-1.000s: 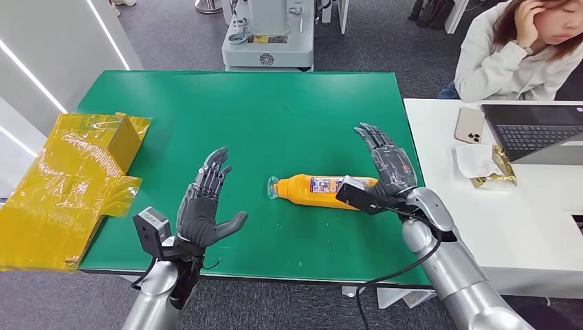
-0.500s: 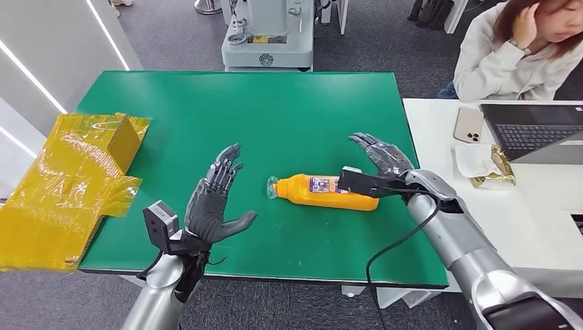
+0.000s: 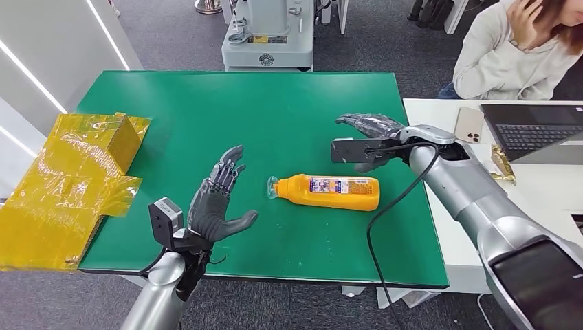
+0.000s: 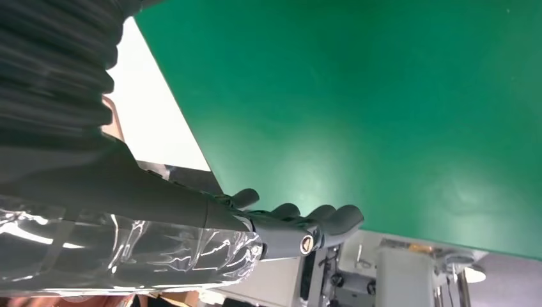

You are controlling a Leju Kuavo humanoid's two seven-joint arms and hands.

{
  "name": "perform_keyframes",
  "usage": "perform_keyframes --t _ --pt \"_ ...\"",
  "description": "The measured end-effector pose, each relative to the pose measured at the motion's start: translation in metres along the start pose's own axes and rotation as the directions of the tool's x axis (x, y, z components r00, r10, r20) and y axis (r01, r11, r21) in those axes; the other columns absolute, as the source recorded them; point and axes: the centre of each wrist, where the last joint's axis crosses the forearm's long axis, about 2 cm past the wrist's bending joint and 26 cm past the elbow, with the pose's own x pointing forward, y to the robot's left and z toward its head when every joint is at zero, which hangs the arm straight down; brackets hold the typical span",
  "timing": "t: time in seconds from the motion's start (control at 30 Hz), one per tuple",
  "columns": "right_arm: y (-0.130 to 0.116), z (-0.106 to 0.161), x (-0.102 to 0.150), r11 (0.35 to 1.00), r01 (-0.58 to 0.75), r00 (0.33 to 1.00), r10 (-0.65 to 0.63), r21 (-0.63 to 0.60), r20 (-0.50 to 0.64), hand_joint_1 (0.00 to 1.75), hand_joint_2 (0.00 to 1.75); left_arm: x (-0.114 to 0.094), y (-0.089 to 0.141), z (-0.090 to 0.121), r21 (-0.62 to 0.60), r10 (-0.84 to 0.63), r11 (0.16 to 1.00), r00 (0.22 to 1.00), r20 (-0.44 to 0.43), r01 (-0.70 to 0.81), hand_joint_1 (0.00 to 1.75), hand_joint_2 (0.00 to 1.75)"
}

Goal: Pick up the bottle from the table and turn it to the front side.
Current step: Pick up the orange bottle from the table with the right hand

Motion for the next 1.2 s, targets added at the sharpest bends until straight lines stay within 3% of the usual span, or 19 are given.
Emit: perform_keyframes --t 0.43,0.67,1.2 --pt "-0.009 -0.013 0.019 0.995 -0.014 1.0 0.015 0.103 -0.008 0.0 1.75 0.0 0.004 0.001 0.0 -0.008 1.0 1.0 -0.017 0.008 0.0 1.75" --pt "0.005 -0.025 0.029 0.983 -0.017 0.999 0.024 0.18 -0.033 0.0 1.75 -0.002 0.005 0.001 -0.007 -0.01 1.0 1.0 -0.025 0.01 0.0 1.75" --pt "0.026 -0.027 0.021 0.951 -0.025 0.993 0.059 0.31 -0.098 0.0 1.75 -0.002 0.009 0.004 0.001 -0.011 1.0 0.999 -0.034 0.011 0.0 1.75"
